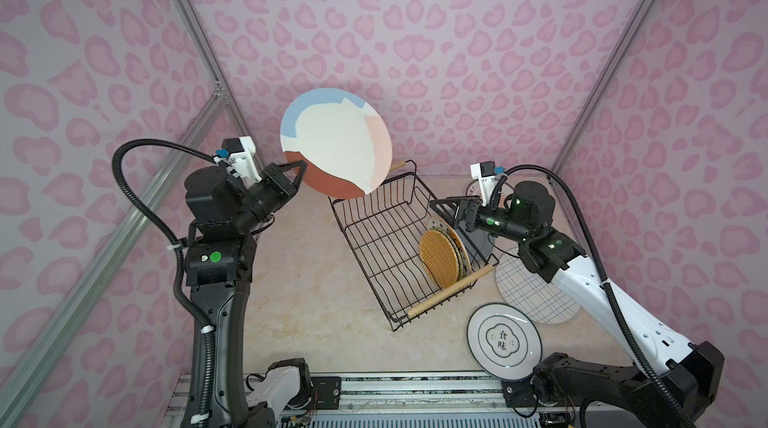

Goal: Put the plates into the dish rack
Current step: 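Lift the plate over the rack while the right gripper reaches toward it, then grasp the plate rim with the right gripper and open the left gripper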

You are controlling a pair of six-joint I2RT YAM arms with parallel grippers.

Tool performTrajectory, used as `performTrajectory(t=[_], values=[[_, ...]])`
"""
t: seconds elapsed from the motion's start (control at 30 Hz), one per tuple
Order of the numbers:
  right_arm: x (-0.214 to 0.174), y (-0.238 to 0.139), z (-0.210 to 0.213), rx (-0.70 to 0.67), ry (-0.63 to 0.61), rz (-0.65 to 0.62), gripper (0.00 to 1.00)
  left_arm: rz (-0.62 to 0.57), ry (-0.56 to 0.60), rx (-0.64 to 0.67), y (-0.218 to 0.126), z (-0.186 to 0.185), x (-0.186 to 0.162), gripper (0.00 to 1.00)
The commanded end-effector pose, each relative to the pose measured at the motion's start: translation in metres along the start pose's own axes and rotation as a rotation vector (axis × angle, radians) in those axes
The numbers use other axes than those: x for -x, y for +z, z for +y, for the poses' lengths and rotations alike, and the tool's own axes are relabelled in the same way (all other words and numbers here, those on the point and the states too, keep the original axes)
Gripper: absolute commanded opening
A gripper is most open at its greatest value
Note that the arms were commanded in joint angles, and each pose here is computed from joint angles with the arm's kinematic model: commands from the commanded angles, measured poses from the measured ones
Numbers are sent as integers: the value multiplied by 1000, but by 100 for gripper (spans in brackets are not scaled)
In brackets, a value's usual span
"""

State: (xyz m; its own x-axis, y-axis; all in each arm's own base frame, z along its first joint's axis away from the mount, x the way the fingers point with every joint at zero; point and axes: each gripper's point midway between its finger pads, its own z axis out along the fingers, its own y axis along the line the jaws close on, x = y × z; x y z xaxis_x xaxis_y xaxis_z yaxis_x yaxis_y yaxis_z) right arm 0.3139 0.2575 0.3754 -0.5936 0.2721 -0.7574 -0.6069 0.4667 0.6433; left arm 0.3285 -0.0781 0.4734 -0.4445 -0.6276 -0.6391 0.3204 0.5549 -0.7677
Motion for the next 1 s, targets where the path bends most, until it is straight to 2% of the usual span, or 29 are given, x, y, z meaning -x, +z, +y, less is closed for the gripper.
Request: performTrajectory(t=[0.0, 0.17, 0.2, 0.33, 0.5, 0.67, 0.97], values=[[18, -5, 5, 46, 33, -52, 98, 69, 51, -237, 19, -42, -10, 4], [41, -6, 6, 82, 81, -103, 98, 178, 26, -301, 41, -38, -38, 4], [44, -5, 3, 80, 95, -108, 98, 200, 4, -286, 47, -25, -49, 4], [54, -1, -2, 107, 137, -130, 95, 249, -8, -296, 54, -16, -69, 4], [58, 13, -15, 110, 187, -125, 84, 283, -5, -291, 58, -7, -85, 4], [60, 23, -23, 114, 211, -131, 80, 297, -7, -288, 63, -1, -90, 4], [53, 35, -31, 152, 259, -122, 62, 317, -27, -277, 71, 12, -96, 4]])
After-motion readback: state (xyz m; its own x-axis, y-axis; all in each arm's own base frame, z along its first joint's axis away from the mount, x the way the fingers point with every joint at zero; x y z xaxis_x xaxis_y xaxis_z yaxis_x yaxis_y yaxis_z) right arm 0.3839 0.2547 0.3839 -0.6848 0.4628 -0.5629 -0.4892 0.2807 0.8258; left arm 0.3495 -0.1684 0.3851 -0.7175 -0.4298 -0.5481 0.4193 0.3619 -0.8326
